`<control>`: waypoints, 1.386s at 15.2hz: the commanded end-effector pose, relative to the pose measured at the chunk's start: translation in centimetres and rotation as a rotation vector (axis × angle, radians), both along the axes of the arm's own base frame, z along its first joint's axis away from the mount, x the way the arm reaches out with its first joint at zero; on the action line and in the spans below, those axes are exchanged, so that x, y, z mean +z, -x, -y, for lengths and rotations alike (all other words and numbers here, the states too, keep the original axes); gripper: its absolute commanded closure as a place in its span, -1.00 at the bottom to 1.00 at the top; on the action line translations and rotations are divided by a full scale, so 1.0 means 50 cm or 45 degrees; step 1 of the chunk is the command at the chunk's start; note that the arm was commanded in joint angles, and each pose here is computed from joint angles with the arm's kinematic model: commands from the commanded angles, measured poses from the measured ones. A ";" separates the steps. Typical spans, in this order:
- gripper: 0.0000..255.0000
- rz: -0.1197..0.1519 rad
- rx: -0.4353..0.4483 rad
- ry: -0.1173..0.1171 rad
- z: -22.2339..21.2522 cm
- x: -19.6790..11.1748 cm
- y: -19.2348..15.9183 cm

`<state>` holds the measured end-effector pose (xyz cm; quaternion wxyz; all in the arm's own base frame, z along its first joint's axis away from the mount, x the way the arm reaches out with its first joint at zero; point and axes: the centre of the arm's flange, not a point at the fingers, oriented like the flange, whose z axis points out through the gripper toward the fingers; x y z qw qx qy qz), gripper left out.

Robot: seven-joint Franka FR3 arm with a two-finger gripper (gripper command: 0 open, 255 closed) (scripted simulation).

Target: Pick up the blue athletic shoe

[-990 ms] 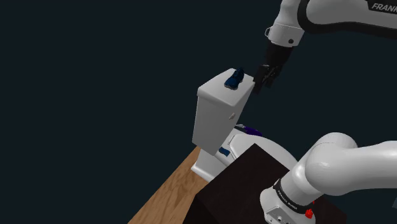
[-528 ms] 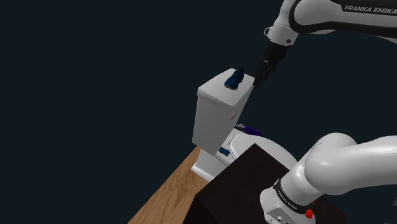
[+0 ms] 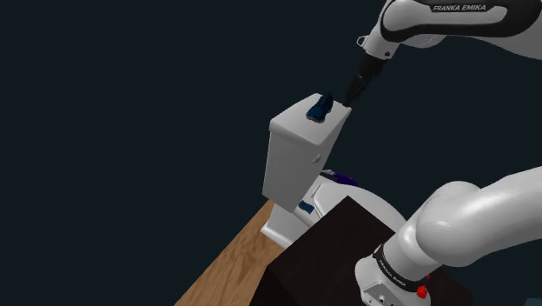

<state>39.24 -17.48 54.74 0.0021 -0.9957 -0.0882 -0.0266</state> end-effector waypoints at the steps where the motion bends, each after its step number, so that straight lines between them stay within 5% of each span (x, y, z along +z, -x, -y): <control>1: -1.00 0.020 0.035 -0.009 0.046 -0.007 -0.029; 16: -1.00 0.166 0.275 -0.100 0.350 -0.046 -0.279; 21: -1.00 0.168 0.278 -0.102 0.354 -0.089 -0.284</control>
